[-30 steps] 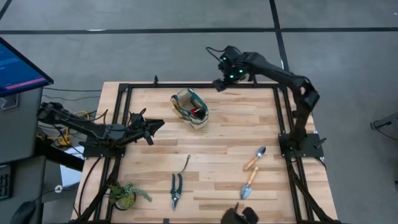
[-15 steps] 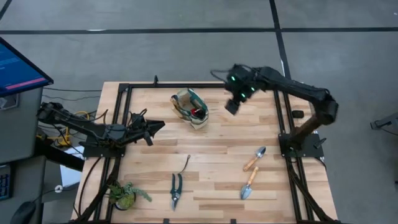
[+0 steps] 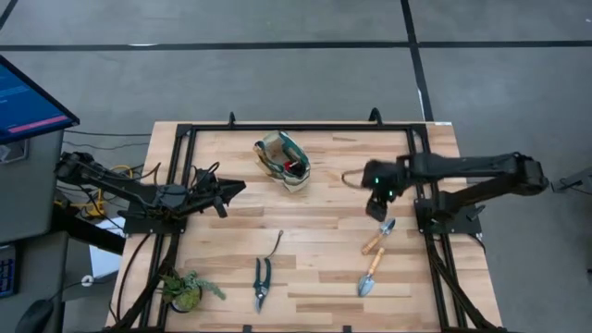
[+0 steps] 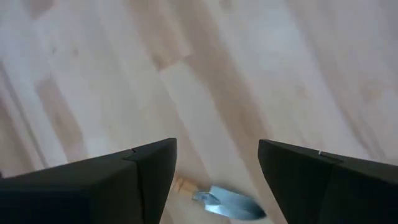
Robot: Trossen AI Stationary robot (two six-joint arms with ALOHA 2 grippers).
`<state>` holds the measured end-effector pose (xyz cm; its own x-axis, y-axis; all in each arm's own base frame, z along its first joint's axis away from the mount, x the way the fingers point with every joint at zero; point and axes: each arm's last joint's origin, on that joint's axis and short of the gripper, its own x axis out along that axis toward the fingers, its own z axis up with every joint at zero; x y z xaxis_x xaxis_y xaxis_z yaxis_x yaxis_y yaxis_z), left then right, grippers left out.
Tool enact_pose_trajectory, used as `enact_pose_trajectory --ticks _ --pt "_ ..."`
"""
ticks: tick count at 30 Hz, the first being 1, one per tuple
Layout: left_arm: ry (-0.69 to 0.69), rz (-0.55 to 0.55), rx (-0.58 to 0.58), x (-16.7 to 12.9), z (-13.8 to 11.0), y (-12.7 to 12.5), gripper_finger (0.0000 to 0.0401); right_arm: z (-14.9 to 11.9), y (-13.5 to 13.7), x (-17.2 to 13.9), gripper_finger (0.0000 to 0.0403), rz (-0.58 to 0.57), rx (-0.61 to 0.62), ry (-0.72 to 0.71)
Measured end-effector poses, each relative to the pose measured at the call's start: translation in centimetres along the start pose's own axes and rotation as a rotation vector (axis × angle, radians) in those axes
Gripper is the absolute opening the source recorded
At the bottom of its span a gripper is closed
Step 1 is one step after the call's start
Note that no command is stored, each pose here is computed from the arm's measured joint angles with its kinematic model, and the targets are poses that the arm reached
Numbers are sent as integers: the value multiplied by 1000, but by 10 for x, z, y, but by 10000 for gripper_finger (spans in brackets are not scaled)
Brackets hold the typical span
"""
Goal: Pick & Place Garden tools in Gardening bag
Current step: Put the top brown trowel into the white gardening bag
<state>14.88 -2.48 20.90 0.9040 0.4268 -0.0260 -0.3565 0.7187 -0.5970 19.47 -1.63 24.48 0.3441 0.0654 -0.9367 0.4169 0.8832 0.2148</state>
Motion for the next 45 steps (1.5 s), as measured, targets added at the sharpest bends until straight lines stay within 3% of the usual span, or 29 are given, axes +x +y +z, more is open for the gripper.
enact_pose_trajectory --ticks 3,9,15,21,26,28,32,34,36,41,45 --pt "0 0 -1 0 0 0 80 -8 8 11 219 -24 -20 46" --pt "-1 1 -75 0 0 0 80 -17 6 21 219 -210 285 55" --pt "-52 58 -147 0 1 2 80 -23 2 19 219 -209 469 38" --pt "-81 85 -207 0 2 3 80 -55 -6 26 219 -250 701 82" --pt "-94 99 -208 1 3 4 80 -69 -2 31 219 -246 792 71" --pt "-100 105 -209 2 4 5 80 -72 2 36 219 -215 672 68" --pt "-110 117 -207 3 5 7 80 -67 25 40 219 -24 186 -13" --pt "-115 123 -204 4 6 7 80 -62 34 39 219 37 13 -69" --pt "-119 127 -204 4 6 8 80 -60 39 39 219 43 -105 -74" --pt "-118 128 -191 4 6 8 80 -65 44 56 219 51 -320 75" --pt "-118 128 -183 4 6 8 80 -67 49 75 219 49 -432 182"
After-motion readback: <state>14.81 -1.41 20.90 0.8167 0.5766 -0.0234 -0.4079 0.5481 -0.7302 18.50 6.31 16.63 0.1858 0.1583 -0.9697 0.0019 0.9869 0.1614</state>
